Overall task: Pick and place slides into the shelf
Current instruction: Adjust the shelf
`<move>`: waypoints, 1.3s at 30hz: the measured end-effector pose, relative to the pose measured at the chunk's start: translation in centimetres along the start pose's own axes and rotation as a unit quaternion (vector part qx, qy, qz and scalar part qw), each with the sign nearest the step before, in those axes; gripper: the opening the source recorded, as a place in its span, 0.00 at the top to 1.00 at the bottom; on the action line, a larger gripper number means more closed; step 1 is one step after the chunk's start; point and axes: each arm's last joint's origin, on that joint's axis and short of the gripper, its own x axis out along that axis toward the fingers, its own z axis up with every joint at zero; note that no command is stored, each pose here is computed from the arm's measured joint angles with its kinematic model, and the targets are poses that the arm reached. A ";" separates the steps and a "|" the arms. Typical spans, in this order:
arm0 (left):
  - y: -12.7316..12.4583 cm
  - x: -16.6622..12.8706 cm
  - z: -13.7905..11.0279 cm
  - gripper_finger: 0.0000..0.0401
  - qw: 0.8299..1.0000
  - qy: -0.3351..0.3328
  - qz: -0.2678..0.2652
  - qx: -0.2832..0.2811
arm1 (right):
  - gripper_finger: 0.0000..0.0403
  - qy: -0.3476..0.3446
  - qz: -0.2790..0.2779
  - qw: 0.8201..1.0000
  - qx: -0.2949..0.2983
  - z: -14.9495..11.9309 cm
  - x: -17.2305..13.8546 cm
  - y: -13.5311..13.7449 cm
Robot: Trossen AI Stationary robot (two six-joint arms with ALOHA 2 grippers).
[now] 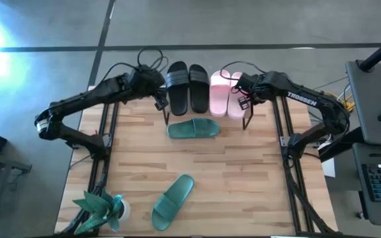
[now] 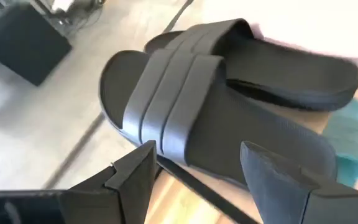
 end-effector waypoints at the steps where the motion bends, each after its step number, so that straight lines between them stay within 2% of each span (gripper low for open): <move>1: 0.2 0.0 0.0 0.45 1.000 -0.001 -0.001 -0.010 | 0.98 -0.002 -0.005 1.000 -0.001 -0.1 -0.2 -0.2; 7: 1.1 0.3 -0.1 0.45 0.999 0.000 0.014 -0.031 | 0.98 -0.017 -0.047 0.999 -0.008 -1.3 -1.6 -2.3; 11: 1.5 0.6 0.0 0.45 0.999 -0.006 0.014 -0.051 | 0.98 -0.041 -0.031 0.999 0.009 -1.9 -2.8 -3.5; 14: 1.7 1.7 -0.1 0.46 0.996 -0.002 -0.030 -0.080 | 0.98 -0.068 0.011 0.997 0.028 -1.9 -3.6 -3.9; 17: 2.1 3.4 -0.3 0.46 0.993 0.009 -0.052 -0.103 | 0.98 -0.092 0.081 0.992 0.034 -1.4 -4.5 -3.7; 19: 2.4 4.4 -0.3 0.46 0.992 0.015 -0.049 -0.113 | 0.98 -0.108 0.101 0.988 0.040 -1.1 -4.9 -3.7; 28: 2.7 7.5 0.1 0.46 0.991 0.004 -0.061 -0.122 | 0.98 -0.120 0.112 0.986 0.032 0.2 -5.4 -3.0; 35: 2.1 10.1 -0.1 0.46 0.989 0.005 -0.088 -0.118 | 0.98 -0.092 0.107 0.990 0.009 1.0 -4.0 -1.4; 39: 2.2 10.4 0.1 0.46 0.987 -0.008 -0.108 -0.115 | 0.98 -0.085 0.107 0.991 0.007 1.4 -3.4 -0.3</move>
